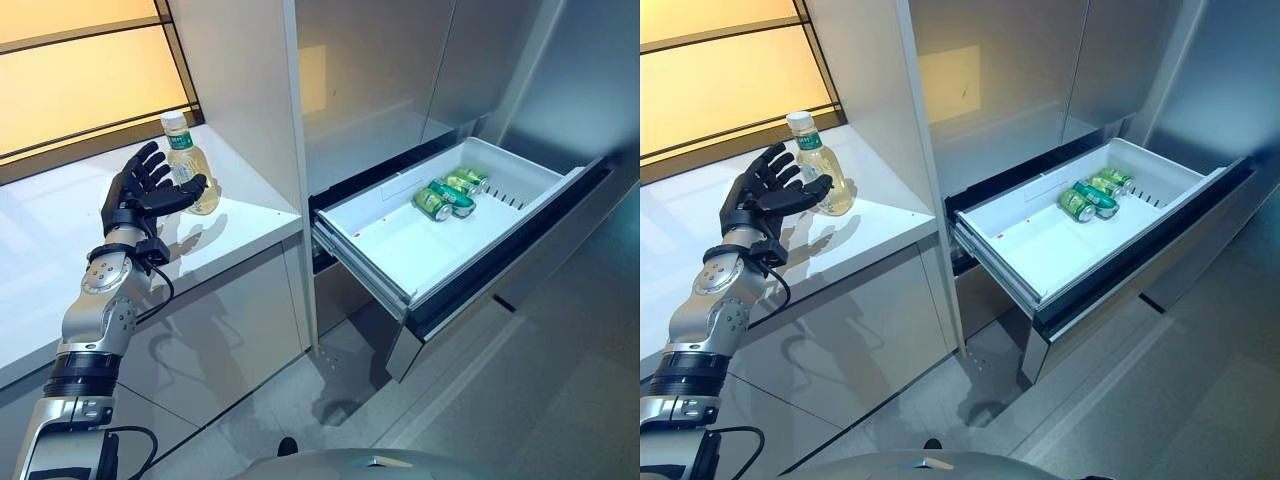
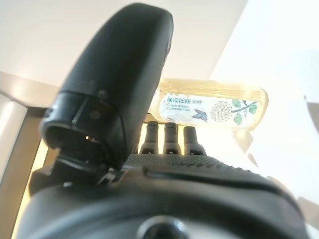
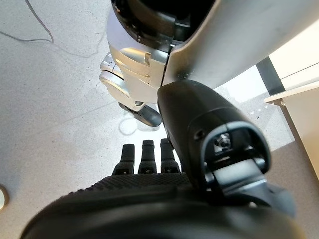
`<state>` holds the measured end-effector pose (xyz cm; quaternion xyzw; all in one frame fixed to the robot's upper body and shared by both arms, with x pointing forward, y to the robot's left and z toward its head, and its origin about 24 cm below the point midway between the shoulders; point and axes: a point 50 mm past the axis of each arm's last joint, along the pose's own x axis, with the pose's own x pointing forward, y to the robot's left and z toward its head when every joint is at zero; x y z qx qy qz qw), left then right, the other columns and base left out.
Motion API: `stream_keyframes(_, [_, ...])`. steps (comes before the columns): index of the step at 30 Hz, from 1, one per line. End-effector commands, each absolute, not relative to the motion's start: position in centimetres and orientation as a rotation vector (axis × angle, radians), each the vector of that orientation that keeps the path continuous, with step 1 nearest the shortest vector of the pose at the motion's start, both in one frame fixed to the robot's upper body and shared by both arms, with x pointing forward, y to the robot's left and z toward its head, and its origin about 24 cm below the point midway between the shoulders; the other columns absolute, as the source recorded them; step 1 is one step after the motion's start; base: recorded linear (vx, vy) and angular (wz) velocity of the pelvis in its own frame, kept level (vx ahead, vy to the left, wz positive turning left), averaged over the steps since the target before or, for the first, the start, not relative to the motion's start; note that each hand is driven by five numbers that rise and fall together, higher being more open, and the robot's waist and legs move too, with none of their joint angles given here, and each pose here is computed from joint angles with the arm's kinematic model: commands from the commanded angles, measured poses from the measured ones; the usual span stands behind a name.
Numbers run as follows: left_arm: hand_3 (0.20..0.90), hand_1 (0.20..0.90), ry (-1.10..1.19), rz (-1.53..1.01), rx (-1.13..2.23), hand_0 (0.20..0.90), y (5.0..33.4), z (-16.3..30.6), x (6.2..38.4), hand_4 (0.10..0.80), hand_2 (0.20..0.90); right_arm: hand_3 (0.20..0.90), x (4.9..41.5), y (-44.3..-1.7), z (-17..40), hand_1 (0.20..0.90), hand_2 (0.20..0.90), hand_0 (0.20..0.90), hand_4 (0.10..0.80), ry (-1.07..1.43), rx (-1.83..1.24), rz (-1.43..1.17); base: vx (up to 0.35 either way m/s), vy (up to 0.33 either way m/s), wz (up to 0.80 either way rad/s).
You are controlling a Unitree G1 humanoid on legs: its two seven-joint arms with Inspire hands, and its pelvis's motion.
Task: Put drinks into fridge and close the fridge
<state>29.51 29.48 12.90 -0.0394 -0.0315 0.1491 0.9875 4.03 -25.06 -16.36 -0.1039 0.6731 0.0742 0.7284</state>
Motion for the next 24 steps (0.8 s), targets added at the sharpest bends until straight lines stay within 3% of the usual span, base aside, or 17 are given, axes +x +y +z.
stream_keyframes(1, [0.900,0.900,-0.358,0.241,-0.046,0.900,29.0,21.7,31.8,0.800,0.900,0.900,6.3,-23.0,-16.5,0.900,0.900,0.900,0.800,1.417,-0.190,0.267,0.000,0.000,0.00])
stream_keyframes(24, [0.900,0.900,-0.330,0.401,0.224,0.900,31.7,23.4,33.0,0.800,0.900,0.900,6.0,-23.2,-16.5,0.900,0.900,0.900,0.800,1.422,-0.199,0.263,0.001,0.000,-0.01])
